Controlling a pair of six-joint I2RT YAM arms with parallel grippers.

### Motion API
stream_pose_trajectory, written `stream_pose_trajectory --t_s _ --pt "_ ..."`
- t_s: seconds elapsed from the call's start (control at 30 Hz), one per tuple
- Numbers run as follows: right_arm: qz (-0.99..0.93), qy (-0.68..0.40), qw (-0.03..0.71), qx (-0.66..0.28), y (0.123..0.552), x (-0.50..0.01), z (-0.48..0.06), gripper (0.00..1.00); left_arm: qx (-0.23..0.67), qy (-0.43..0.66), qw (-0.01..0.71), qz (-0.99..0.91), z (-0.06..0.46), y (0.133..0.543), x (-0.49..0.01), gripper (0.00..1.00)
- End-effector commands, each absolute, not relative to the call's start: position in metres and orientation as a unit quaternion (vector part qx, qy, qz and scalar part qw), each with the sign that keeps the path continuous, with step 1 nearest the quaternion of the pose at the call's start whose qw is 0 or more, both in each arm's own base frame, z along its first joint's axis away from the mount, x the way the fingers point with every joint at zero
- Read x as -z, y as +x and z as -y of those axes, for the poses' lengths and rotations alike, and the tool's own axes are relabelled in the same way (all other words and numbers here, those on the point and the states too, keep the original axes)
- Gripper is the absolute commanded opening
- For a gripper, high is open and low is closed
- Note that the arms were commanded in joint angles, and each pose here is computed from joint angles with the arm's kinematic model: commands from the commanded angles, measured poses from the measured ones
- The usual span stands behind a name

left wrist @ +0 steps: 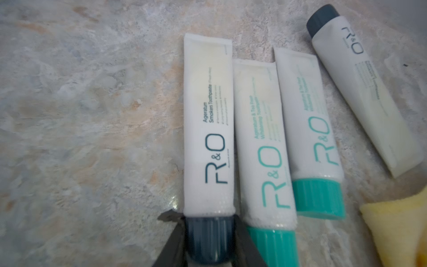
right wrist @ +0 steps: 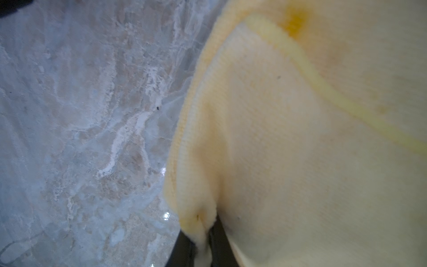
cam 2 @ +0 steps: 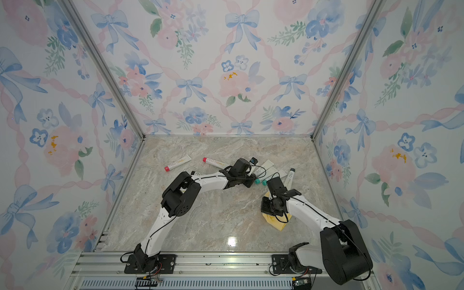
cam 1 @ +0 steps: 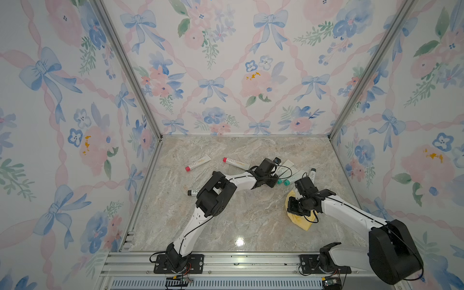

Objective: Wipe the surface of the toothpaste tube
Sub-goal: Move the toothpaste to the center of the board.

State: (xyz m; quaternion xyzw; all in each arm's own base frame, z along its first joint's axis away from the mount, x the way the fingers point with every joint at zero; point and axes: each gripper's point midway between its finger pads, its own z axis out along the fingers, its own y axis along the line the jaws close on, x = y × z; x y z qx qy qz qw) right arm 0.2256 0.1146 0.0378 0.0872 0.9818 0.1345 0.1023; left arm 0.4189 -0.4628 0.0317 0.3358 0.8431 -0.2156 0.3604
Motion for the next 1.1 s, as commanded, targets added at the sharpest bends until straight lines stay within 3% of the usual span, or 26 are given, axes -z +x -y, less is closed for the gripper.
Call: stream_pose_trajectory --t_s 0.0,0.17,0.37,0.8,1.07 --pt "-0.983 0.086 0.098 -0.132 0.222 -0.034 -0.115 0.13 0.217 0.339 0.325 -0.856 0.463 0.403 -0.015 0.48" --pt "-0.983 0.085 0.095 -0.131 0.220 -0.031 -0.115 0.13 0.204 0.317 0.359 -0.854 0.442 0.411 -0.057 0.69" --pt "-0.983 0.087 0.094 -0.135 0.220 -0.028 -0.116 0.13 0.179 0.270 0.397 -0.859 0.394 0.438 -0.099 0.77" --pt "-0.984 0.082 0.090 -0.132 0.221 -0.026 -0.116 0.13 0.143 0.132 0.411 -0.891 0.269 0.524 -0.098 0.80" --pt "-0.985 0.082 0.088 -0.126 0.217 -0.021 -0.113 0.13 0.127 0.081 0.405 -0.902 0.226 0.547 -0.083 0.81"
